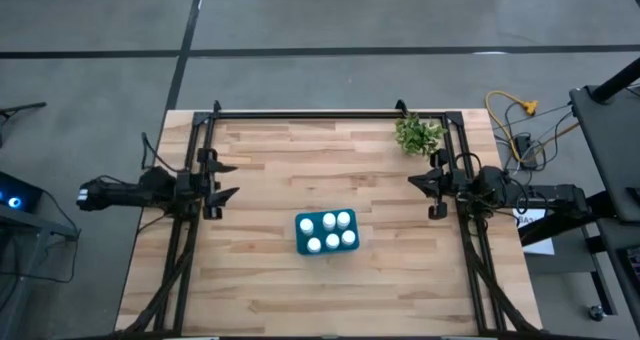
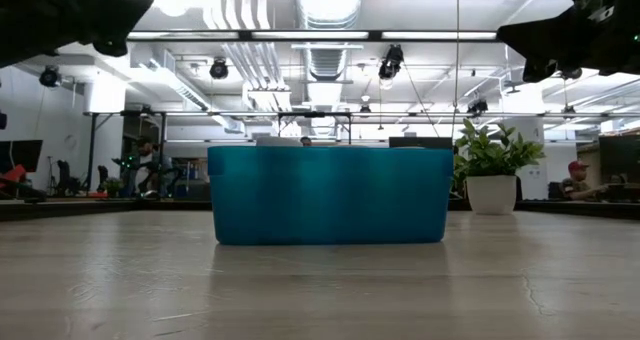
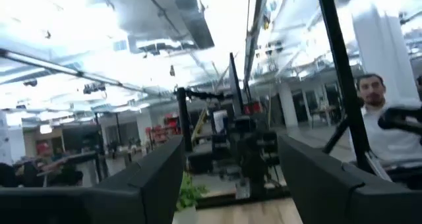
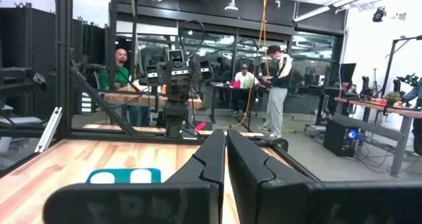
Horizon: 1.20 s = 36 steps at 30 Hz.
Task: Pick and place pill bottles into a basket
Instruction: Return to Home Position
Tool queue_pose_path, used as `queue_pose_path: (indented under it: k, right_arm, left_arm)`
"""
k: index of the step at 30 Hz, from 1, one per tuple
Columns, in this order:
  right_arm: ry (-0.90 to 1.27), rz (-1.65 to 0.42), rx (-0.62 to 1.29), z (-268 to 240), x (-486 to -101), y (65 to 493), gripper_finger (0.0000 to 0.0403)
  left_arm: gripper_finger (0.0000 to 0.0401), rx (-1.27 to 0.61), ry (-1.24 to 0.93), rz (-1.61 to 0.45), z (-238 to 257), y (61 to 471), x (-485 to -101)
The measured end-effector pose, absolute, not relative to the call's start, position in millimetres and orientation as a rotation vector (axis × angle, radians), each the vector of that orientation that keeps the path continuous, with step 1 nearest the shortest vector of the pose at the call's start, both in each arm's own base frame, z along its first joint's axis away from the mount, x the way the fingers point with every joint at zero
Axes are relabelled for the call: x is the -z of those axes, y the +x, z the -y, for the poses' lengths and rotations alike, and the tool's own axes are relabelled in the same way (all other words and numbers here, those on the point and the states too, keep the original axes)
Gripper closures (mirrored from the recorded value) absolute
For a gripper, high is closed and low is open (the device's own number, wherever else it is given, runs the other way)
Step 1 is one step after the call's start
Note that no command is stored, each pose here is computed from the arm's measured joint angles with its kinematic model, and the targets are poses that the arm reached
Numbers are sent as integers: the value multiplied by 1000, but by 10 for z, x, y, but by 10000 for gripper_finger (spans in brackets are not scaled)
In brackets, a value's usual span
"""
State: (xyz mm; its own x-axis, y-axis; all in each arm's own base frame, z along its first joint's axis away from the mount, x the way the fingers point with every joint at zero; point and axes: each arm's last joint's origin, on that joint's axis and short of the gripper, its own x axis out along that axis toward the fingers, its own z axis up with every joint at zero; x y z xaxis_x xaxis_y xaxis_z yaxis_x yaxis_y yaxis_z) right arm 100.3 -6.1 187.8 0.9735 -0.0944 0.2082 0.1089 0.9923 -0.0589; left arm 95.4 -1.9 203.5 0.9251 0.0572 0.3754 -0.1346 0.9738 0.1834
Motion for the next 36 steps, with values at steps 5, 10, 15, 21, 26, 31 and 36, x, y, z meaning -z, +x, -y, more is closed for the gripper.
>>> queue_pose_path:
  k: [5, 10, 15, 21, 26, 31, 36]
  right_arm:
    - [-75, 206, 107, 62, -1878, 1003, 394]
    - [-77, 205, 107, 62, -1877, 1004, 394]
    - [-77, 205, 107, 62, -1877, 1004, 394]
    - [-78, 200, 109, 63, -1873, 1008, 394]
    - [-78, 200, 109, 63, -1872, 1008, 394]
    - [-77, 200, 109, 63, -1873, 1008, 394]
    - [-81, 194, 109, 63, -1867, 1009, 394]
  left_arm:
    - [173, -92, 206, 328, 18, 936, -1979]
    - [200, -82, 192, 288, 20, 953, -1942]
    - [293, -43, 218, 297, 32, 946, -1943]
    - [390, -18, 223, 229, 38, 969, -1878]
    - [400, -8, 174, 160, 38, 977, -1810]
    - [398, 0, 128, 80, 37, 970, -1808]
    - [398, -3, 118, -26, 34, 963, -1741]
